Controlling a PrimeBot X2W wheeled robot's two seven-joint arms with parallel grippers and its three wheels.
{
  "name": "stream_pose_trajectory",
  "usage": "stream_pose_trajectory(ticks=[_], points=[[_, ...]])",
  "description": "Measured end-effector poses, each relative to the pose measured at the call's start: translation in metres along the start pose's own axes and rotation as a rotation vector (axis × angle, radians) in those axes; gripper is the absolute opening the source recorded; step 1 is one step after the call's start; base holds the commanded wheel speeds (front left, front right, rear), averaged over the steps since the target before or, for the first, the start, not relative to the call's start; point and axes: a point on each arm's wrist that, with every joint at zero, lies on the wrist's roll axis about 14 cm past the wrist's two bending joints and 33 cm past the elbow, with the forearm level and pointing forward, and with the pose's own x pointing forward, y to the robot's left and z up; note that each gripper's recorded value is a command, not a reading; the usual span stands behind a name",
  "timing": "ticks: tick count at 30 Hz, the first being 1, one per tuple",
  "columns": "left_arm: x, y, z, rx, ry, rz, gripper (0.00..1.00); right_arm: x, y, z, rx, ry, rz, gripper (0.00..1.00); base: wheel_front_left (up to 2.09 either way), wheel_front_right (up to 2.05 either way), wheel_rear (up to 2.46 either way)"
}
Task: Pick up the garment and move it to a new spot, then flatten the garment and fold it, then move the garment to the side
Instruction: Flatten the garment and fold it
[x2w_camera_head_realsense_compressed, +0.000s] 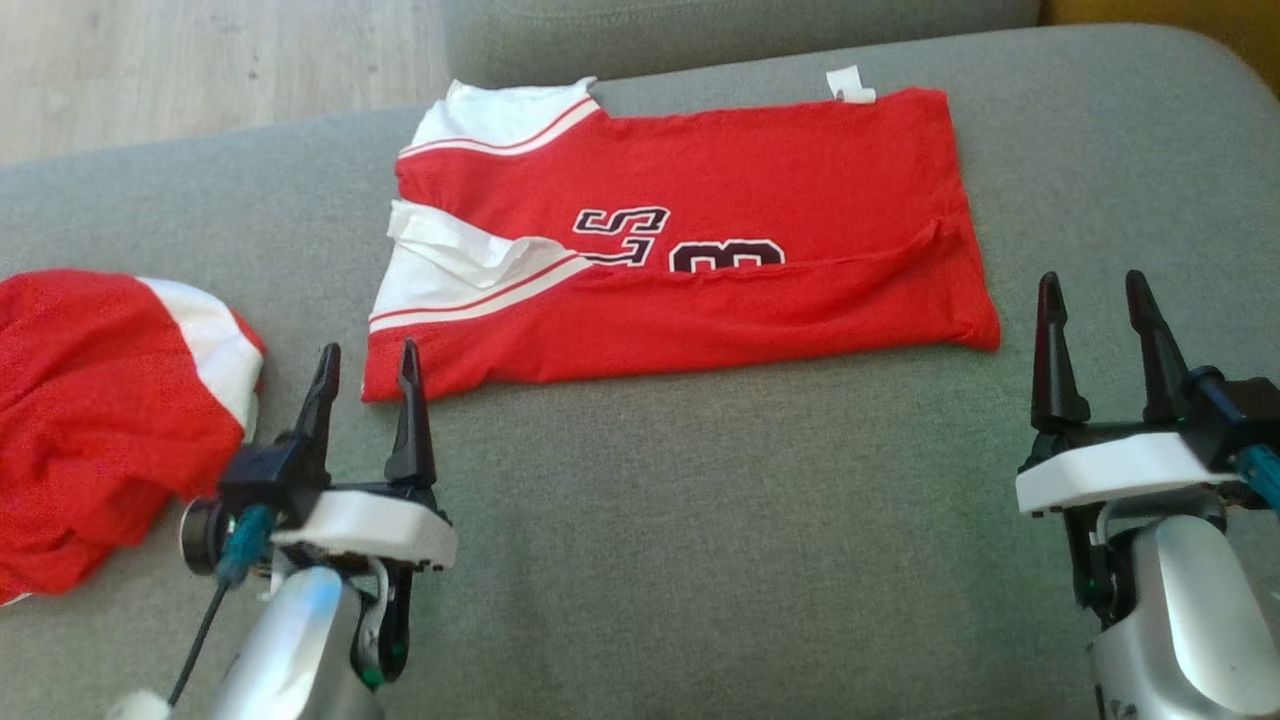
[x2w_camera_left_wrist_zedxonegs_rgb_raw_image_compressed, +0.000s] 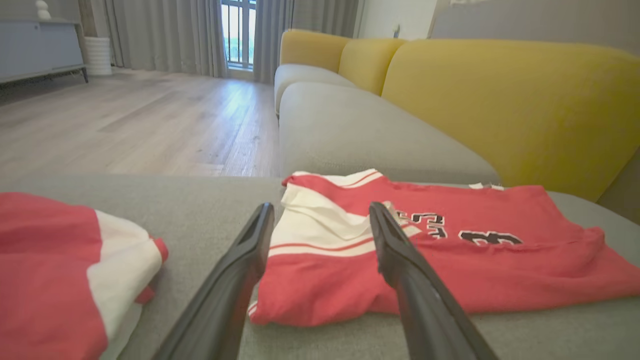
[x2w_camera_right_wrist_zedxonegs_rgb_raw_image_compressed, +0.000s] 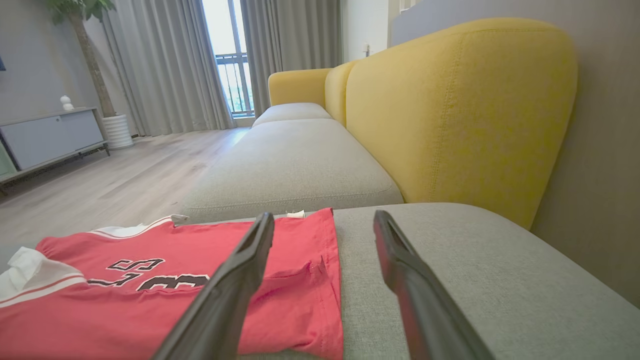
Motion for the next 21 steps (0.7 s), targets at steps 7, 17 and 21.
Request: stream_pose_trajectory(ticks=[7,17,21], points=[[0.018,0.005,-0.039,0.018,0.182,0.018,1.00,0.002,-0.003,-0.010,-0.002,0.027,-0.008,1.00,0.00,0.00,0.00],[0.022,0.029,-0.085,0.147,0.384,0.104,1.00,0.000,-0.008,-0.022,0.000,0.059,-0.024,1.00,0.00,0.00,0.00],[0.027,0.031,-0.091,0.161,0.411,0.105,1.00,-0.001,-0.012,-0.026,-0.001,0.070,-0.034,1.00,0.00,0.00,0.00]])
